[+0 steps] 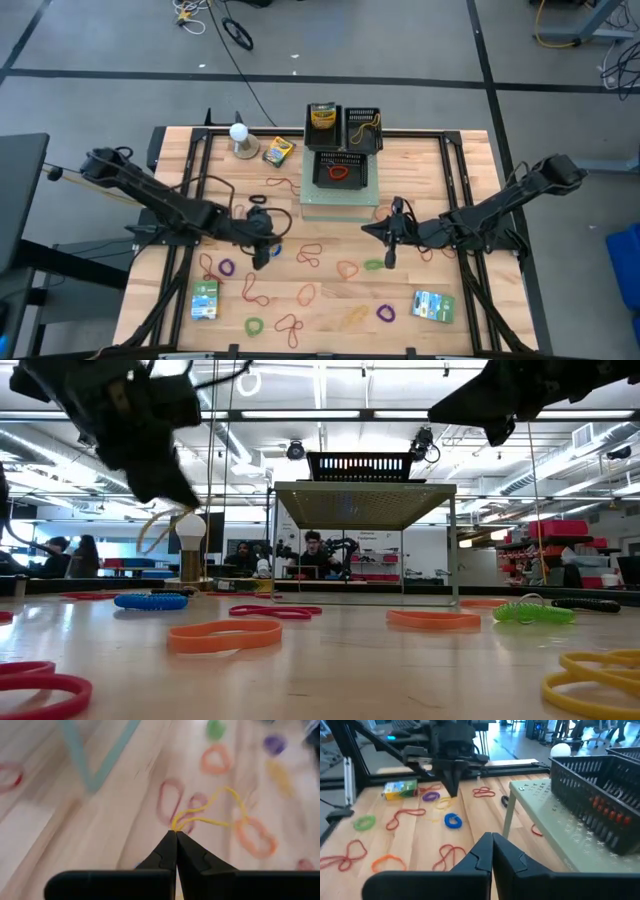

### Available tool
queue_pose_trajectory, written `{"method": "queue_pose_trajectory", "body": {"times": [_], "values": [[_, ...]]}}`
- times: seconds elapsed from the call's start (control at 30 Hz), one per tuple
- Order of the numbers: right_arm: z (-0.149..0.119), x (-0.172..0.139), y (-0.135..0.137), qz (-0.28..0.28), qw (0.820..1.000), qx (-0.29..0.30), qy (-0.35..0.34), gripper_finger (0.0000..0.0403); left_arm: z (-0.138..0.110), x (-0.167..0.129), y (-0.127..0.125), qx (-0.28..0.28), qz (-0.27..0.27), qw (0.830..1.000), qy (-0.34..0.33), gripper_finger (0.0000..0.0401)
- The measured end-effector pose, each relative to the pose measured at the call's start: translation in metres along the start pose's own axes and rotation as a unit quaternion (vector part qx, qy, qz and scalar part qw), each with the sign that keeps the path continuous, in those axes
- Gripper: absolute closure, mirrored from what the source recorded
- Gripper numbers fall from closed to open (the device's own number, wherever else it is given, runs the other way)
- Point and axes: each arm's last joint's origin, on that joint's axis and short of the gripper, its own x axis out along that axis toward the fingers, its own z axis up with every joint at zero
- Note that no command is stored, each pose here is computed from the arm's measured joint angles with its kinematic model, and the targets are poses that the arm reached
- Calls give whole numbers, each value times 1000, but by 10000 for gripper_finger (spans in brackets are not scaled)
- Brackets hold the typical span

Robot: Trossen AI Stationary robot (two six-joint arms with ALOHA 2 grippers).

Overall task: Pick & Place Office Desk Supplies
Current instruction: Put the yellow rubber band into the top right black bin on the shelf

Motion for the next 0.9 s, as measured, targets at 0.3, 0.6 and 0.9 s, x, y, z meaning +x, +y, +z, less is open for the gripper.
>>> {"method": "queue_pose_trajectory", "body": {"times": [0.3,0.6,0.9], "values": [[-5,19,5,59,998,15,10,353,7,28,-22,-13,-45,994,-101,396],[8,49,25,66,998,-2,23,292,13,43,-32,-37,-78,979,-184,396],[12,82,32,96,994,15,45,244,13,45,-33,-46,-75,977,-194,396]]}}
